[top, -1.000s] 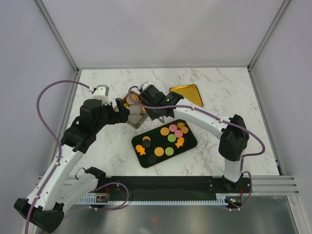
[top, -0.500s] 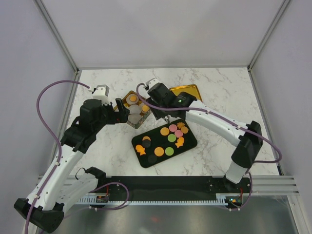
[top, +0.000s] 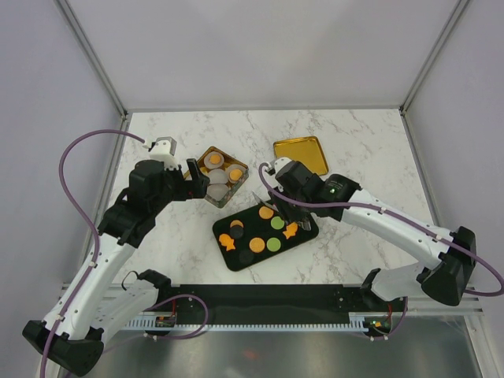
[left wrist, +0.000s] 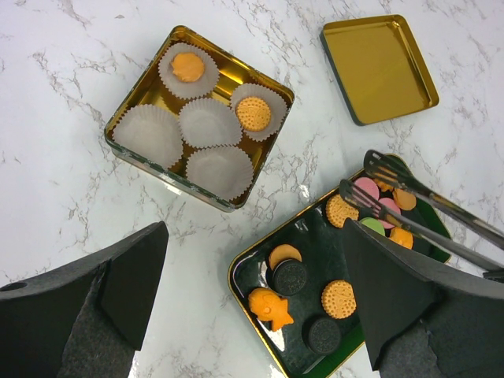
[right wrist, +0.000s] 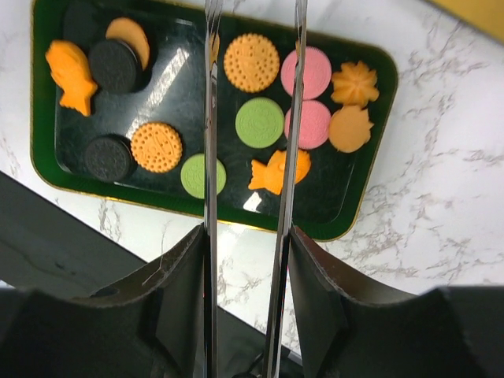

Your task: Pack the cookies

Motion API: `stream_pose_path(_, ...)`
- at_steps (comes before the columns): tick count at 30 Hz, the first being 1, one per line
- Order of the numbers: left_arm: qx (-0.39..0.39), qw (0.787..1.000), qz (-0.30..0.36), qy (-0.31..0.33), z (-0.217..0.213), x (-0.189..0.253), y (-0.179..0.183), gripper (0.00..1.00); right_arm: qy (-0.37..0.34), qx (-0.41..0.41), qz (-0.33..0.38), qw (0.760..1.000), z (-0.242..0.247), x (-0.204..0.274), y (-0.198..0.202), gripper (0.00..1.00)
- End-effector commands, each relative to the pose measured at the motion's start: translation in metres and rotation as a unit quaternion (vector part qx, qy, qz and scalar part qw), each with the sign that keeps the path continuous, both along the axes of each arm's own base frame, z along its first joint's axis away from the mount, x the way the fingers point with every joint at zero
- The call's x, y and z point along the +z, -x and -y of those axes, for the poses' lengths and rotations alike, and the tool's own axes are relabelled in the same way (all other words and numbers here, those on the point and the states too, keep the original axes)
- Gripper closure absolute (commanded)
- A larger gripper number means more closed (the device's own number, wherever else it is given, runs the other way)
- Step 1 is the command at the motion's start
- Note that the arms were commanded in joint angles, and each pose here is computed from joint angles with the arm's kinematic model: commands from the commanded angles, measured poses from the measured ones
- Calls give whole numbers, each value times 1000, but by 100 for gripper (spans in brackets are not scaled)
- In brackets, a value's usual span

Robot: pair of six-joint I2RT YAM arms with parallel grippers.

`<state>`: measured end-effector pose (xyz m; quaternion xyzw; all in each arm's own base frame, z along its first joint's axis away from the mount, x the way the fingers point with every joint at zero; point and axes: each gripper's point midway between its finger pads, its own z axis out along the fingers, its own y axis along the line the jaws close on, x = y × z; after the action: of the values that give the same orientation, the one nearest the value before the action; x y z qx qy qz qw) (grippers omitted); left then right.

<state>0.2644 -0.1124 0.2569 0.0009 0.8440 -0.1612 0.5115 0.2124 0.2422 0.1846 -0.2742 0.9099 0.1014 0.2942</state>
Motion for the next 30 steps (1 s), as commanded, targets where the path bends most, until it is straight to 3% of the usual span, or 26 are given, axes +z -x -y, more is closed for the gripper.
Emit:
stream_pose_path(1, -1, 1000, 18, 17, 3, 10, -4, 0, -7, 9, -29, 1000, -2, -11, 12, 48)
stream_pose_path(30, 0, 1000, 14, 12, 3, 5, -4, 0, 40, 14, -55, 998, 1, -57, 12, 47)
